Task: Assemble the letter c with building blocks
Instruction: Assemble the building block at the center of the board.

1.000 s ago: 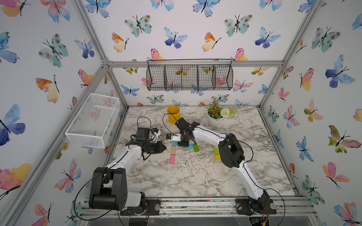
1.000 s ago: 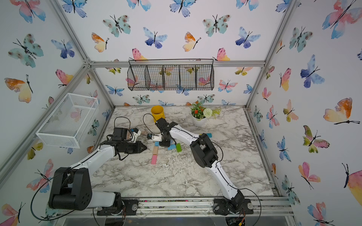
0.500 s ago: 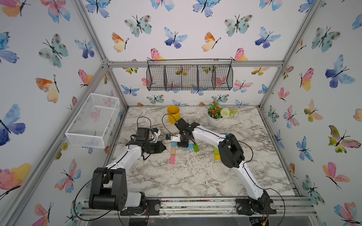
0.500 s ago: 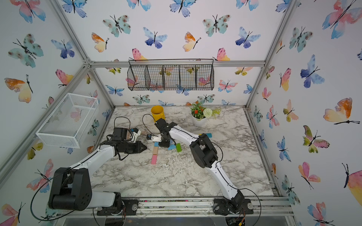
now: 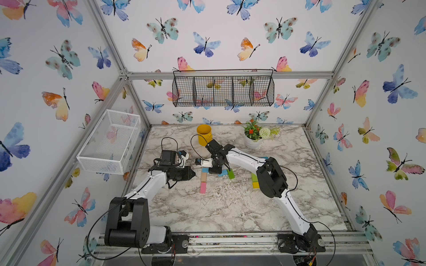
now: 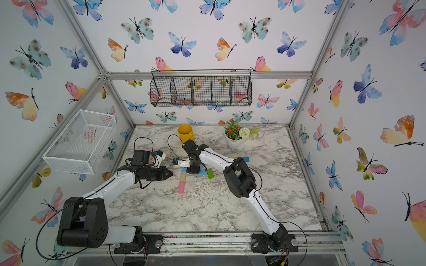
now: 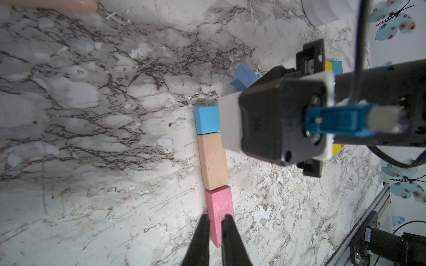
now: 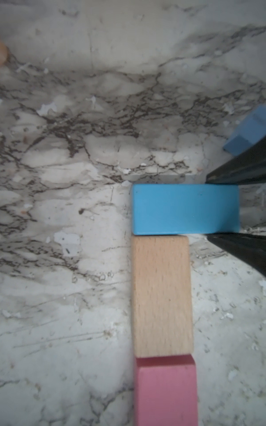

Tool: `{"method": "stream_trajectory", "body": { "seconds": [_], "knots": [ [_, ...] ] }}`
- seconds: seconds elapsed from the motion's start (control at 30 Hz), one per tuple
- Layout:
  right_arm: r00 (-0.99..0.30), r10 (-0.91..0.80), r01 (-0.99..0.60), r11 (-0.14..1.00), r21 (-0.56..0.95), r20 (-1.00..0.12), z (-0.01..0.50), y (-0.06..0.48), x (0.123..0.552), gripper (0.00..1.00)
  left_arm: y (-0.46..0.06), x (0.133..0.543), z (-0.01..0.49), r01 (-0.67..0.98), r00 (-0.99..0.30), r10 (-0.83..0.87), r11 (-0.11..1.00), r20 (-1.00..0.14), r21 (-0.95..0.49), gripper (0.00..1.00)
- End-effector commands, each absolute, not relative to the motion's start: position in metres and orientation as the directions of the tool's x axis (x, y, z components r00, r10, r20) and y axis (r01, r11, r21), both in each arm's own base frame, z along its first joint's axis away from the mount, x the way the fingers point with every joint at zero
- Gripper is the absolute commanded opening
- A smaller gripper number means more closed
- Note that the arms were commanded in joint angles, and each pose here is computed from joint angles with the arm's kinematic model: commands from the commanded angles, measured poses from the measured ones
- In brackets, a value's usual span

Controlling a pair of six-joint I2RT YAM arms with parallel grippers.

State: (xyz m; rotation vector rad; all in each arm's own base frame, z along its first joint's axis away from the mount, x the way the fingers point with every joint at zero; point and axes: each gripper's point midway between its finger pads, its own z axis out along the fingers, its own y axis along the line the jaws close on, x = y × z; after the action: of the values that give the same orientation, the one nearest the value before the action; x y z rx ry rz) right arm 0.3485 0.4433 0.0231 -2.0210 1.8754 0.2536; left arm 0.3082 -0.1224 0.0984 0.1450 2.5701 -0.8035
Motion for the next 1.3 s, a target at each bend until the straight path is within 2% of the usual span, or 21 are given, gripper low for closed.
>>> {"method": "stream_trajectory", "body": {
  "seconds": [0.0, 0.3, 0.67, 0.97, 1.1, 1.27],
  "knots": [
    [0.082, -0.941, -0.996, -0.063, -0.068, -0.33, 0.006, 0.433, 0.329, 0.4, -0.123, 0.309, 0.107, 0.242, -0.887, -0.031, 0.819, -0.462, -0.52, 0.15],
    [0.072, -0.929, -0.995, -0.041, -0.091, -0.364, 0.015, 0.439, 0.333, 0.51, -0.123, 0.309, 0.107, 0.24, -0.886, -0.032, 0.821, -0.462, -0.518, 0.15],
    [0.036, -0.875, -0.983, 0.056, -0.175, -0.483, 0.065, 0.453, 0.352, 0.55, -0.122, 0.308, 0.107, 0.24, -0.886, -0.032, 0.822, -0.463, -0.517, 0.15],
    [-0.17, -0.792, -0.933, 0.321, -0.163, -0.587, 0.111, 0.442, 0.372, 0.61, -0.122, 0.309, 0.107, 0.238, -0.886, -0.033, 0.824, -0.463, -0.514, 0.15],
    [-0.316, -0.742, -0.872, 0.473, -0.127, -0.591, 0.115, 0.429, 0.381, 0.6, -0.122, 0.308, 0.107, 0.24, -0.886, -0.033, 0.821, -0.462, -0.518, 0.15],
    [-0.442, -0.696, -0.82, 0.57, -0.061, -0.567, 0.102, 0.422, 0.38, 0.61, -0.124, 0.307, 0.107, 0.247, -0.888, -0.028, 0.813, -0.46, -0.528, 0.15]
  ]
}}
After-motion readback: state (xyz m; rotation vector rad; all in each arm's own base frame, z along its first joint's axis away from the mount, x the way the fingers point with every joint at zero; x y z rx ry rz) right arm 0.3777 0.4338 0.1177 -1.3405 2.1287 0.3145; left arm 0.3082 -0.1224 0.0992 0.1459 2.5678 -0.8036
